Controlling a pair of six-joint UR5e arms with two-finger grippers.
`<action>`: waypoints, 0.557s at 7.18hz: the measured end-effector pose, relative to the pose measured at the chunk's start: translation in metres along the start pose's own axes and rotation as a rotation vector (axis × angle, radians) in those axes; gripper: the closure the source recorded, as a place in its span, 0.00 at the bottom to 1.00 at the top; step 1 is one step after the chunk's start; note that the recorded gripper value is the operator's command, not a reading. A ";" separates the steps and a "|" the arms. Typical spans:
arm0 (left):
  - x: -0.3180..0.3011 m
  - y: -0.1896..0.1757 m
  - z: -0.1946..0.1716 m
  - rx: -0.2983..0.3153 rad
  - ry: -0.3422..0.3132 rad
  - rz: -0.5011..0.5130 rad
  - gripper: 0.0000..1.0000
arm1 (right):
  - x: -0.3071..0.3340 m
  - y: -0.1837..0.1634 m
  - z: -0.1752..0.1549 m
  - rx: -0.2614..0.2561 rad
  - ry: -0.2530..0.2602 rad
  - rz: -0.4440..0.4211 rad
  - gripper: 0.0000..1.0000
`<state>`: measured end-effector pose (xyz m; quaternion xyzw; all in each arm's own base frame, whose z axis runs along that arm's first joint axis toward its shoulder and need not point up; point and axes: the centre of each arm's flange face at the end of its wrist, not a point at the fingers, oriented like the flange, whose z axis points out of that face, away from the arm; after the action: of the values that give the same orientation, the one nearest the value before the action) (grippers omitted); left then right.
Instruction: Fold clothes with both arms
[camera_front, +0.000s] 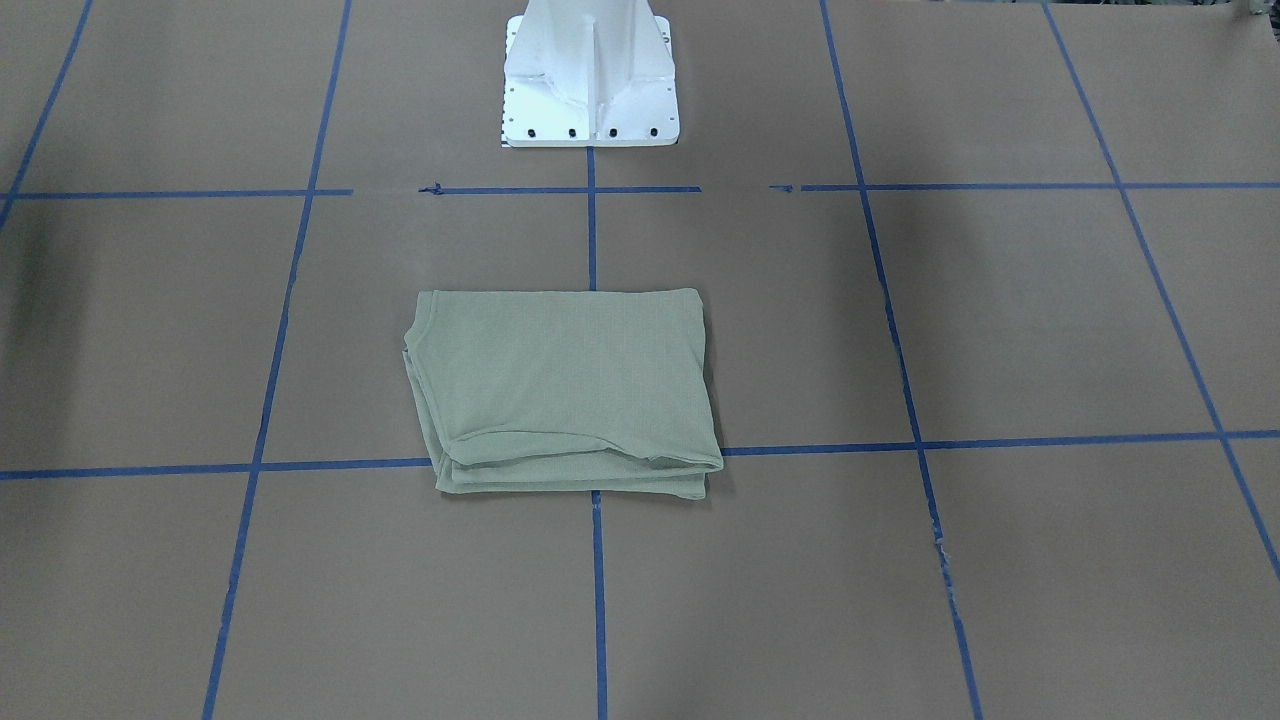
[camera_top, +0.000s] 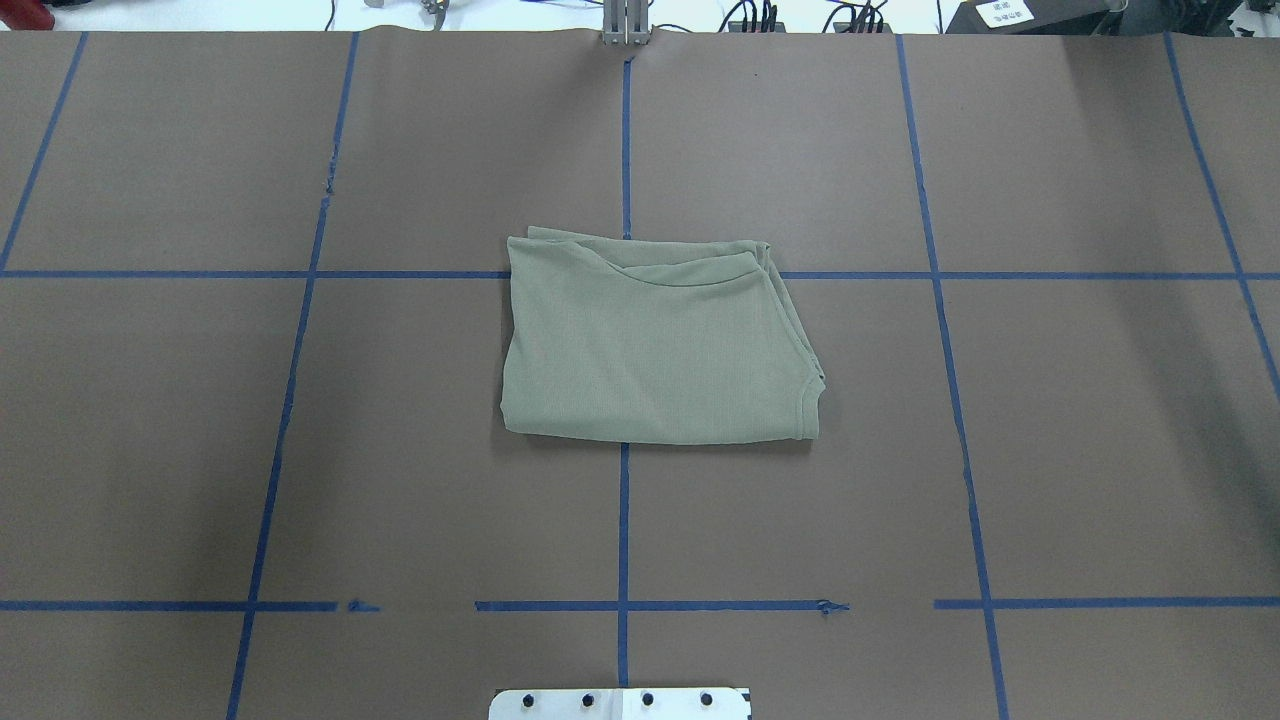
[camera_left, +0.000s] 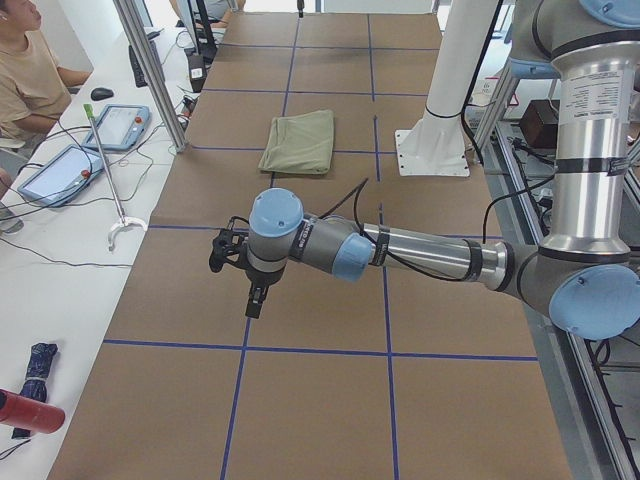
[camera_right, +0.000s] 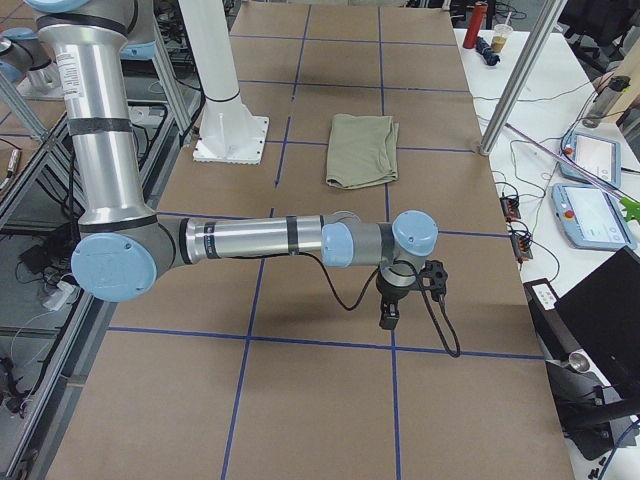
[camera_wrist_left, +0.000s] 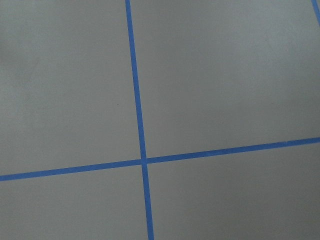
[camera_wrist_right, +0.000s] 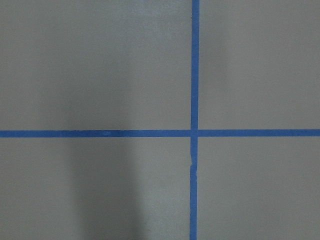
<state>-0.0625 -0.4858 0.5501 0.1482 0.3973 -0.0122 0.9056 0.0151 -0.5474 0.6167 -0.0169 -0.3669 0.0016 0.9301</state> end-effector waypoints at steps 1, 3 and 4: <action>0.002 0.003 0.000 0.020 0.003 -0.004 0.00 | 0.001 0.001 0.002 -0.001 0.000 0.001 0.00; -0.003 0.011 0.004 0.005 -0.015 -0.031 0.00 | 0.001 0.002 0.006 -0.006 -0.002 -0.001 0.00; -0.004 0.014 0.005 -0.031 -0.025 -0.066 0.00 | 0.000 0.003 0.008 -0.001 -0.003 -0.012 0.00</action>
<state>-0.0598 -0.4738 0.5593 0.1207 0.3906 -0.0378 0.9118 0.0094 -0.5445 0.6227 -0.0154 -0.3684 -0.0043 0.9295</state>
